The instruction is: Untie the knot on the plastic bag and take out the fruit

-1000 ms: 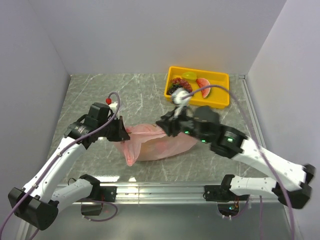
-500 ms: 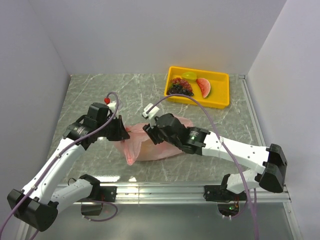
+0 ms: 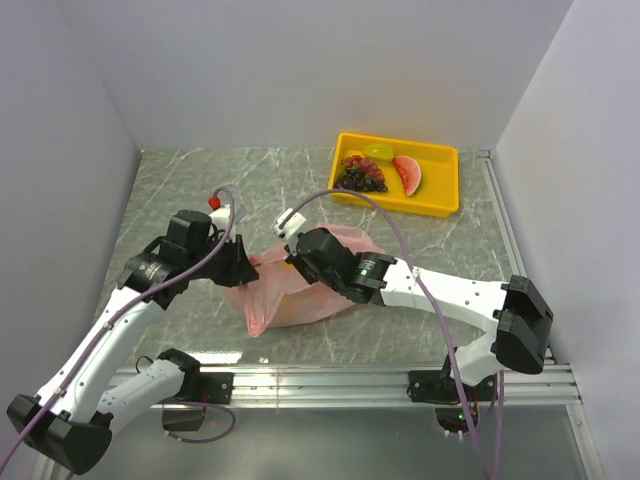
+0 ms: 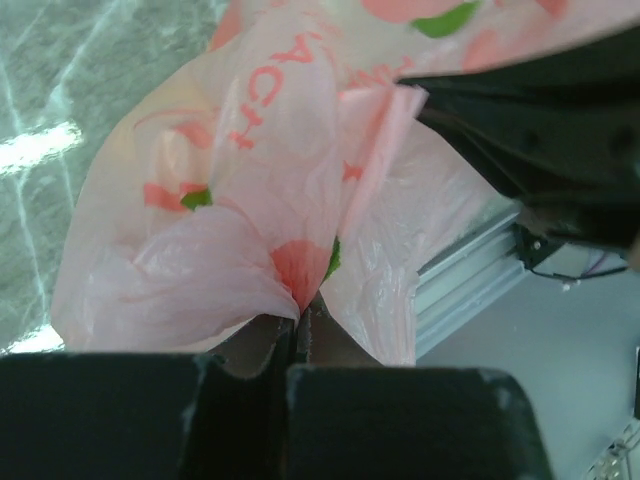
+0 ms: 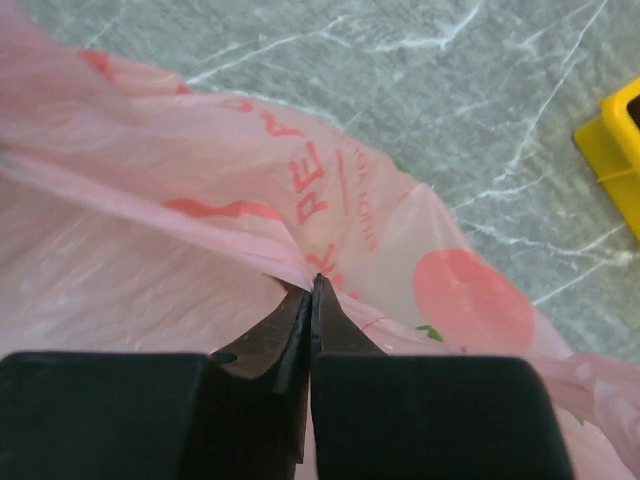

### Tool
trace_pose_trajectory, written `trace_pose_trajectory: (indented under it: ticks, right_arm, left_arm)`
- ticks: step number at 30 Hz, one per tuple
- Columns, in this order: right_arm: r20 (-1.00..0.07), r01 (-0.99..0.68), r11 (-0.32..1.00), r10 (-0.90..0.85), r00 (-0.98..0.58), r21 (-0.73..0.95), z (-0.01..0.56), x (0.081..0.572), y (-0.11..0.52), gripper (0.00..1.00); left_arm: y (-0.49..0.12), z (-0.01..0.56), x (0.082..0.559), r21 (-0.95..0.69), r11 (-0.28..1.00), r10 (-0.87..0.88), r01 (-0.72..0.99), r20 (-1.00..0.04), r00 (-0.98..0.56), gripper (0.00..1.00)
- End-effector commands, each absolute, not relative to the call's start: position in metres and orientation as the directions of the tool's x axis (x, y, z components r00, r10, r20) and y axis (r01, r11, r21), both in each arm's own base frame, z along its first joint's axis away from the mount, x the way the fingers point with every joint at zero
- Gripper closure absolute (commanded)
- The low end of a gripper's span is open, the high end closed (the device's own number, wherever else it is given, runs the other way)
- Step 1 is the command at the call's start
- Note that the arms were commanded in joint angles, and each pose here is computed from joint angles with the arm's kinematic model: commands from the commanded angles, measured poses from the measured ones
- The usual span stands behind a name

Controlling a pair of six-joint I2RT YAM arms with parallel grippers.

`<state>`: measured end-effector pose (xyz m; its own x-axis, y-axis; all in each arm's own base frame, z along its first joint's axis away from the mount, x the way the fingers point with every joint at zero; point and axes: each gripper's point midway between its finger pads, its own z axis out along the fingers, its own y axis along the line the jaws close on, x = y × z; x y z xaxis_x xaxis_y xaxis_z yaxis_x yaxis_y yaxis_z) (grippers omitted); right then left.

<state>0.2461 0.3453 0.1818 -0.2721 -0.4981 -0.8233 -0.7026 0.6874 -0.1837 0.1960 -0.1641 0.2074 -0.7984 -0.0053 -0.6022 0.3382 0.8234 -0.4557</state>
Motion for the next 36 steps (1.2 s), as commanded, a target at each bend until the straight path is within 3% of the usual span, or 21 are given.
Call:
trace_pose_trajectory:
  ticks: [1, 3, 4, 5, 7, 8, 11, 13, 17, 26, 36]
  right_arm:
    - [-0.86, -0.641, 0.75, -0.427, -0.281, -0.163, 0.2, 0.267, 0.339, 1.0]
    - [-0.879, -0.613, 0.782, -0.369, -0.303, -0.117, 0.217, 0.272, 0.337, 1.0]
    - [-0.884, -0.593, 0.797, -0.352, -0.308, -0.111, 0.223, 0.274, 0.335, 1.0]
    - [-0.89, -0.581, 0.809, -0.324, -0.32, -0.086, 0.23, 0.275, 0.336, 1.0]
    - [-0.893, -0.564, 0.824, -0.293, -0.343, -0.054, 0.242, 0.276, 0.339, 1.0]
    - [-0.893, -0.559, 0.828, -0.285, -0.349, -0.046, 0.245, 0.277, 0.34, 1.0]
    - [-0.889, -0.55, 0.835, -0.27, -0.371, -0.024, 0.249, 0.28, 0.344, 1.0]
    - [-0.887, -0.556, 0.831, -0.269, -0.376, -0.016, 0.252, 0.278, 0.346, 1.0]
    - [-0.884, -0.563, 0.826, -0.254, -0.393, 0.013, 0.252, 0.275, 0.347, 1.0]
    - [-0.835, -0.552, 0.825, -0.217, -0.506, 0.121, 0.238, 0.278, 0.346, 1.0]
    - [-0.814, -0.579, 0.793, -0.204, -0.544, 0.188, 0.229, 0.274, 0.351, 1.0]
  left_arm:
    - [-0.167, 0.216, 0.185, -0.454, 0.78, 0.04, 0.432, -0.651, -0.758, 0.99]
    - [-0.152, 0.207, 0.191, -0.415, 0.846, -0.005, 0.336, -0.636, -0.772, 0.96]
    - [-0.146, 0.209, 0.195, -0.395, 0.865, -0.023, 0.308, -0.647, -0.762, 0.88]
    - [-0.145, 0.216, 0.2, -0.391, 0.869, -0.046, 0.304, -0.675, -0.736, 0.69]
    - [-0.147, 0.254, 0.202, -0.413, 0.838, -0.103, 0.357, -0.762, -0.64, 0.52]
    - [-0.15, 0.274, 0.204, -0.42, 0.82, -0.131, 0.39, -0.8, -0.586, 0.36]
    - [-0.159, 0.343, 0.198, -0.412, 0.74, -0.2, 0.531, -0.889, -0.411, 0.18]
    - [-0.166, 0.365, 0.195, -0.375, 0.701, -0.204, 0.606, -0.92, -0.334, 0.18]
    - [-0.188, 0.36, 0.195, -0.384, 0.628, -0.163, 0.677, -0.915, -0.369, 0.24]
    - [-0.254, 0.302, 0.182, -0.302, 0.51, -0.001, 0.805, -0.937, -0.35, 0.24]
    - [-0.277, 0.228, 0.201, -0.144, 0.609, 0.184, 0.78, -0.931, -0.316, 0.21]
